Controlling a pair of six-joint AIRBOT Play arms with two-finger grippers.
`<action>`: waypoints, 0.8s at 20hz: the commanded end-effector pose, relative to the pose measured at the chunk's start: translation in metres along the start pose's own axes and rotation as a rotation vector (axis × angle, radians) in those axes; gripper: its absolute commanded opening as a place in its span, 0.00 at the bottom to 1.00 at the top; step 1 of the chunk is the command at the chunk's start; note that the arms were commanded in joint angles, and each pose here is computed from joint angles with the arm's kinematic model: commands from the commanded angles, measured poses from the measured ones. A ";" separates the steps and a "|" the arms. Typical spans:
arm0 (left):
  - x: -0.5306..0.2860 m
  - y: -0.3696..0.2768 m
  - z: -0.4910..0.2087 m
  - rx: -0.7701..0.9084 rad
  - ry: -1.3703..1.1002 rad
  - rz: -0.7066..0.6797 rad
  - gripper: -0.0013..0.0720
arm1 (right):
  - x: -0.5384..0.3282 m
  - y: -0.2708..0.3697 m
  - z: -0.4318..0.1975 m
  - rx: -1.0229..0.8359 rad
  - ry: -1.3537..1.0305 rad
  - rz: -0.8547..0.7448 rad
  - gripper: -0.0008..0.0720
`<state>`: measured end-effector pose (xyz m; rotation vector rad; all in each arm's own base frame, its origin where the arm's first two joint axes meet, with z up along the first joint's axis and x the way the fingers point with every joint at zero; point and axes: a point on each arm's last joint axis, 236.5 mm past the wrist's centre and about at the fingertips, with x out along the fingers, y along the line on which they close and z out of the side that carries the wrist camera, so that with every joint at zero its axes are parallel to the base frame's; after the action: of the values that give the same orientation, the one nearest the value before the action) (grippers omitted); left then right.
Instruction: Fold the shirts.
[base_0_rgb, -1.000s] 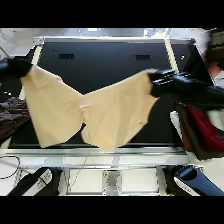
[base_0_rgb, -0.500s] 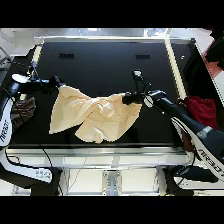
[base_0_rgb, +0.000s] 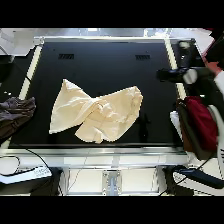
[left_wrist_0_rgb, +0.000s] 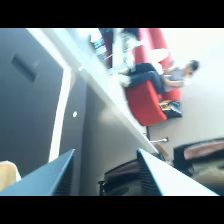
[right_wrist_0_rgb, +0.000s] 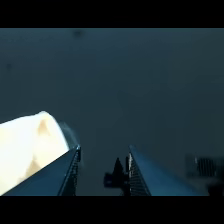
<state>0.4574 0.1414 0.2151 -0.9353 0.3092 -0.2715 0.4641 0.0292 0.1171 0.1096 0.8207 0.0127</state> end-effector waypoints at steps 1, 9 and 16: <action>-0.074 0.000 -0.032 0.065 0.054 0.084 0.34 | -0.028 -0.020 -0.032 0.018 0.112 -0.008 0.49; -0.103 0.128 -0.172 -0.623 -0.206 0.236 0.36 | 0.075 0.078 -0.095 0.360 0.170 0.368 0.49; -0.096 0.112 -0.202 -0.670 -0.128 0.155 0.53 | 0.131 0.130 -0.109 0.401 0.308 0.610 0.66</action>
<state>0.3069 0.1019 0.0241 -1.5421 0.3557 0.0916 0.4729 0.1536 -0.0251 0.6812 1.0217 0.3602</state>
